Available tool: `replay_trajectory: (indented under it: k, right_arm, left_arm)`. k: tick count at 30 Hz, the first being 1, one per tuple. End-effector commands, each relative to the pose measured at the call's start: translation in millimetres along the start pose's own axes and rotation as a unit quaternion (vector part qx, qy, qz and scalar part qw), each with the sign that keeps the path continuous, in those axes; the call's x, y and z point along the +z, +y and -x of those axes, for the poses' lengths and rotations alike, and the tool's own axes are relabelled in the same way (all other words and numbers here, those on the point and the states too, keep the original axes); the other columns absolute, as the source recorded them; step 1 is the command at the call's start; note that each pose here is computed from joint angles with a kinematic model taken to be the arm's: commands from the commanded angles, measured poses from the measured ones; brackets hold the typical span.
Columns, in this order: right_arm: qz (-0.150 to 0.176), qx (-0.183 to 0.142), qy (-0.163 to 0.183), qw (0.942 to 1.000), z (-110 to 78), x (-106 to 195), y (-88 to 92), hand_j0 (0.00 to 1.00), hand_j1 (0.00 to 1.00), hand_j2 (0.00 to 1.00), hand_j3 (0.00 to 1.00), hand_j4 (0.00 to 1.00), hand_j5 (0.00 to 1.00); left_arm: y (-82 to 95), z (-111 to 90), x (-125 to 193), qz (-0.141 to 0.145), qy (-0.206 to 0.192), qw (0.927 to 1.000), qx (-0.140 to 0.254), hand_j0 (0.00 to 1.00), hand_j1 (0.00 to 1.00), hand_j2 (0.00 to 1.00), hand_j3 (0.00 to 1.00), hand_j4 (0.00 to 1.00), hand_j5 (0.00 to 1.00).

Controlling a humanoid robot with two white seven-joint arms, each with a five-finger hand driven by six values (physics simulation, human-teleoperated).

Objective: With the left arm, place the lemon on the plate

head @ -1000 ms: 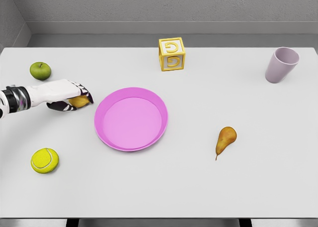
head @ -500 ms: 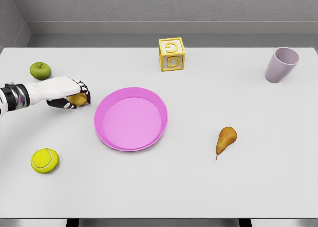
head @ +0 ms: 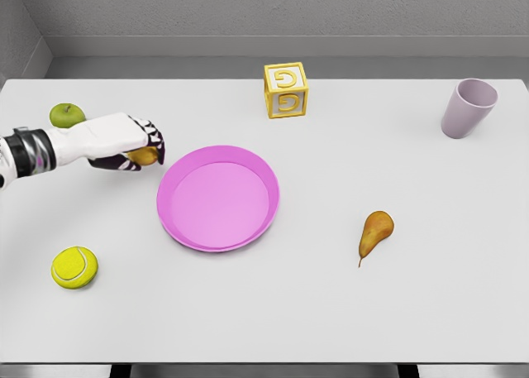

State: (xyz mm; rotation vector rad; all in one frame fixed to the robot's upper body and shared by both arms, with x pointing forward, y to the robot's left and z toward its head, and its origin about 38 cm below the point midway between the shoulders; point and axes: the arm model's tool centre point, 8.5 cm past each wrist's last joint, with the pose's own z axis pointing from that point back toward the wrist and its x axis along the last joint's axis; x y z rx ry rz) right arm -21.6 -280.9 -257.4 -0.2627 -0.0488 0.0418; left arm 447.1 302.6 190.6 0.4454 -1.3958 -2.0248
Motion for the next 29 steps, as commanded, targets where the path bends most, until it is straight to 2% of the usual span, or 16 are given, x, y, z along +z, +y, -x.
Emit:
replay_trajectory:
  k: [1,4,6,9,10,11,15,16,17,18,21,23,24,25,27,29]
  right_arm:
    - [0.0,0.0,0.0,1.0,0.1,0,0.0,1.0,1.0,1.0,1.0,1.0,1.0]
    - [0.0,-0.001,0.0,1.0,0.1,0,0.0,1.0,1.0,1.0,1.0,1.0,1.0]
    - [0.0,0.0,0.0,1.0,0.1,0,0.0,1.0,1.0,1.0,1.0,1.0,1.0]
    - [0.0,0.0,0.0,1.0,0.1,0,0.0,1.0,1.0,1.0,1.0,1.0,1.0]
    - [0.0,0.0,0.0,1.0,0.1,0,0.0,1.0,1.0,1.0,1.0,1.0,1.0]
    - [0.0,-0.001,0.0,1.0,0.1,0,0.0,1.0,1.0,1.0,1.0,1.0,1.0]
    - [0.0,0.0,0.0,1.0,0.1,0,0.0,1.0,1.0,1.0,1.0,1.0,1.0]
    - [0.0,-0.001,0.0,1.0,0.1,0,0.0,1.0,1.0,1.0,1.0,1.0,1.0]
    - [0.0,0.0,0.0,1.0,0.1,0,0.0,1.0,1.0,1.0,1.0,1.0,1.0]
    - [0.0,0.0,0.0,1.0,0.1,0,0.0,1.0,1.0,1.0,1.0,1.0,1.0]
    - [0.0,0.0,-0.001,1.0,-0.4,0,-0.1,1.0,1.0,1.0,1.0,1.0,1.0]
    - [0.0,0.0,-0.001,1.0,-0.4,0,-0.1,1.0,1.0,1.0,1.0,1.0,1.0]
    - [0.0,0.0,0.0,1.0,0.1,0,0.0,1.0,1.0,1.0,1.0,1.0,1.0]
    - [0.0,0.0,0.0,1.0,0.1,0,0.0,1.0,1.0,1.0,1.0,1.0,1.0]
    - [0.0,-0.001,0.0,1.0,0.1,0,0.0,1.0,1.0,1.0,1.0,1.0,1.0]
    - [0.0,0.0,0.0,1.0,0.1,0,0.0,1.0,1.0,1.0,1.0,1.0,1.0]
  left_arm:
    - [16.6,-19,-3,-0.016,-0.024,0.9993,-0.024,0.48,0.48,0.48,0.48,0.48,0.48]
    - [20.4,-51,-9,-0.026,-0.064,0.9966,-0.045,0.48,0.48,0.48,0.48,0.48,0.48]
    - [18.5,-87,-19,-0.022,-0.113,0.9911,-0.067,0.48,0.48,0.48,0.48,0.48,0.48]
    - [20.0,-98,-22,-0.02,-0.128,0.9889,-0.073,0.48,0.48,0.48,0.48,0.48,0.48]
    - [18.3,-98,-22,-0.025,-0.131,0.9891,-0.062,0.65,0.65,0.65,0.65,0.65,0.65]
    - [18.0,-99,-22,-0.031,-0.134,0.9891,-0.053,1.0,1.0,1.0,1.0,1.0,1.0]
    - [20.8,-97,-22,-0.037,-0.132,0.9893,-0.05,1.0,1.0,1.0,1.0,1.0,1.0]
    - [23.7,-93,-19,-0.041,-0.126,0.9898,-0.05,1.0,1.0,1.0,1.0,1.0,1.0]
    - [31.1,-79,-10,-0.053,-0.104,0.9919,-0.05,1.0,1.0,1.0,1.0,1.0,1.0]
    - [36.2,-60,1,-0.065,-0.076,0.9942,-0.04,1.0,1.0,1.0,1.0,1.0,1.0]
    - [36.6,-12,29,-0.08,-0.007,0.9967,-0.006,1.0,1.0,1.0,1.0,1.0,1.0]
    - [22.2,17,41,-0.081,0.03,0.9956,0.037,1.0,1.0,1.0,1.0,1.0,1.0]
    - [5.9,33,45,-0.081,0.042,0.9924,0.082,1.0,1.0,1.0,1.0,1.0,1.0]
    - [-3.6,42,48,-0.078,0.052,0.9902,0.103,1.0,1.0,1.0,1.0,1.0,1.0]
    - [-6.3,40,45,-0.067,0.05,0.9913,0.101,1.0,1.0,1.0,1.0,1.0,1.0]
    - [-4.9,39,45,-0.07,0.048,0.9913,0.101,1.0,1.0,1.0,1.0,1.0,1.0]
